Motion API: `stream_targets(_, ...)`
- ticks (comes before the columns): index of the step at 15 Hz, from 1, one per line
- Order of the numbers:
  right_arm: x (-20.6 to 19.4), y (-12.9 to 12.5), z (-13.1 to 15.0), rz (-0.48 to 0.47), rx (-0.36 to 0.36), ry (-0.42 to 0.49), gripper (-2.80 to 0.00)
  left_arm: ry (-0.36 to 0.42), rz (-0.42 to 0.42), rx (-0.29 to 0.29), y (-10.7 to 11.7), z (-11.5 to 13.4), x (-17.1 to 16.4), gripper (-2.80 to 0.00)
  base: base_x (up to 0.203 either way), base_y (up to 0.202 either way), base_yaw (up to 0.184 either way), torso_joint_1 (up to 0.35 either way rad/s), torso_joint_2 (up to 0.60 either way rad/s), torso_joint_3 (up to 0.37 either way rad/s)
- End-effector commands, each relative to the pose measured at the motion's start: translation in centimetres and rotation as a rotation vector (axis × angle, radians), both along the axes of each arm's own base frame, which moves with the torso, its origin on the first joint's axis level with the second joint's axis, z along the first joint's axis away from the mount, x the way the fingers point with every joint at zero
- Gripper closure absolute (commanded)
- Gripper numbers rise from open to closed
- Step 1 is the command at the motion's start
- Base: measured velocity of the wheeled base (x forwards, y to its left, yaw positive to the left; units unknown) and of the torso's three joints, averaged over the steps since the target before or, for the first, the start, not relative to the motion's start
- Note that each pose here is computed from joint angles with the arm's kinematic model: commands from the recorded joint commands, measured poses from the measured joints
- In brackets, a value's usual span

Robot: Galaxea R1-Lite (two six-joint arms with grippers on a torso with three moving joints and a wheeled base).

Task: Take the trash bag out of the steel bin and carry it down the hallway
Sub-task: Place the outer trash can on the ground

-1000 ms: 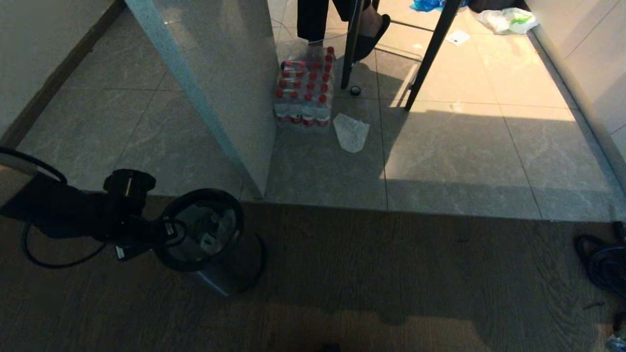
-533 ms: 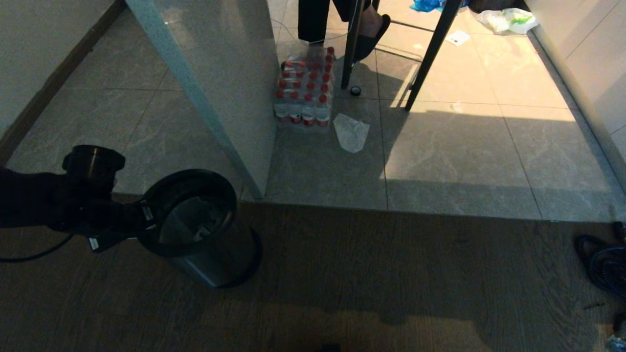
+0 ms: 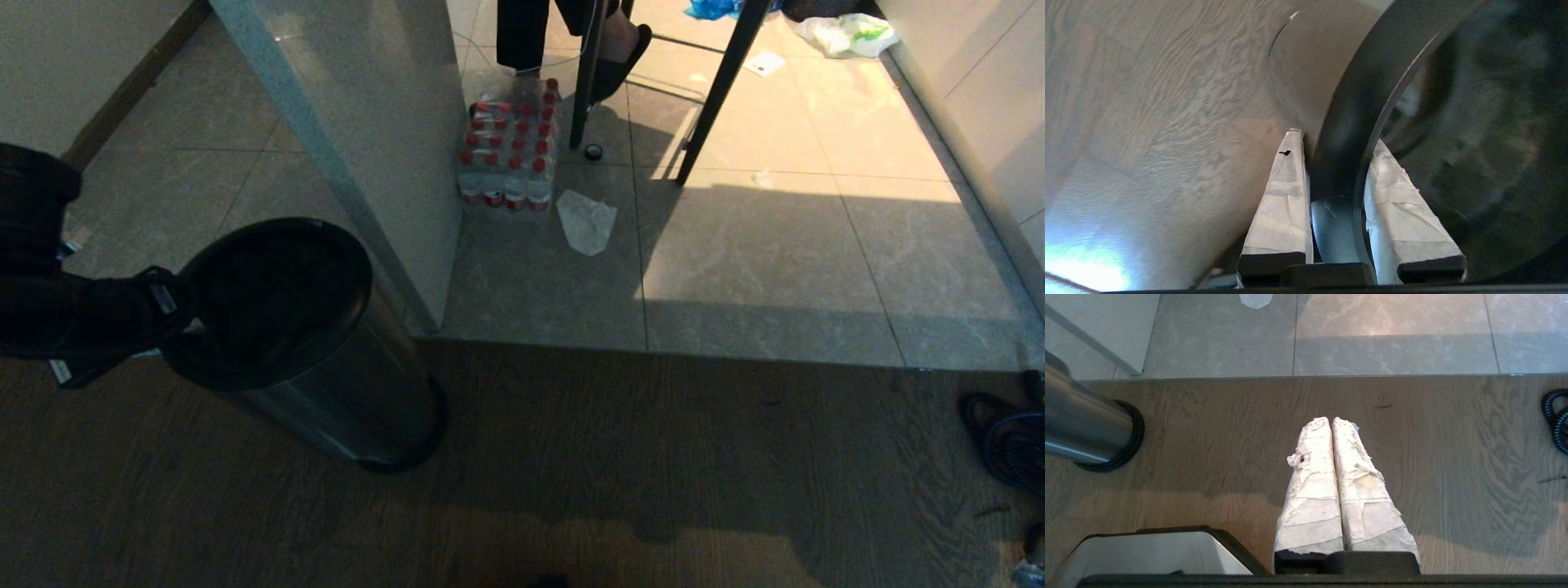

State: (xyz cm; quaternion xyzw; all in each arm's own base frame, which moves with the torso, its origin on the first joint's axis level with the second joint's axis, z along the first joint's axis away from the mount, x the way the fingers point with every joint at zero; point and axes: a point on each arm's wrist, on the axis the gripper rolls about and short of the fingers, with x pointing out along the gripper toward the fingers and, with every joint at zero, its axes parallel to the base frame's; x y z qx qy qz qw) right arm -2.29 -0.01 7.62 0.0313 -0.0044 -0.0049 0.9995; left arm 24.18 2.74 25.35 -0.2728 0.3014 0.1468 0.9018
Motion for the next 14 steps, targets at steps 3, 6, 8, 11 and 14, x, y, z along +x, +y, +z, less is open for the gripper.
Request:
stream_targets(3,0.0,0.0,0.0,0.001,0.0,-0.001,0.0,-0.132,0.017,0.001,-0.3,5.4,-4.5,0.0,0.0,0.0,0.0,0.0,0.0,0.0)
stream_targets(6,0.0,0.0,0.0,-0.001,0.0,-0.001,0.0,-0.162,0.049,0.003,0.1,7.8,-6.3,0.0,0.0,0.0,0.0,0.0,0.0,0.0)
stream_targets(8,0.0,0.0,0.0,-0.001,0.0,-0.001,0.0,-0.162,0.069,0.003,0.4,8.5,-6.9,0.0,0.0,0.0,0.0,0.0,0.0,0.0)
stream_targets(11,0.0,0.0,0.0,-0.001,0.0,-0.001,0.0,-0.19,0.102,-0.004,0.9,9.5,-7.3,0.0,0.0,0.0,0.0,0.0,0.0,0.0)
stream_targets(14,0.0,0.0,0.0,0.0,0.0,-0.001,0.0,-0.194,0.065,-0.03,0.7,10.0,-7.8,0.0,0.0,0.0,0.0,0.0,0.0,0.0)
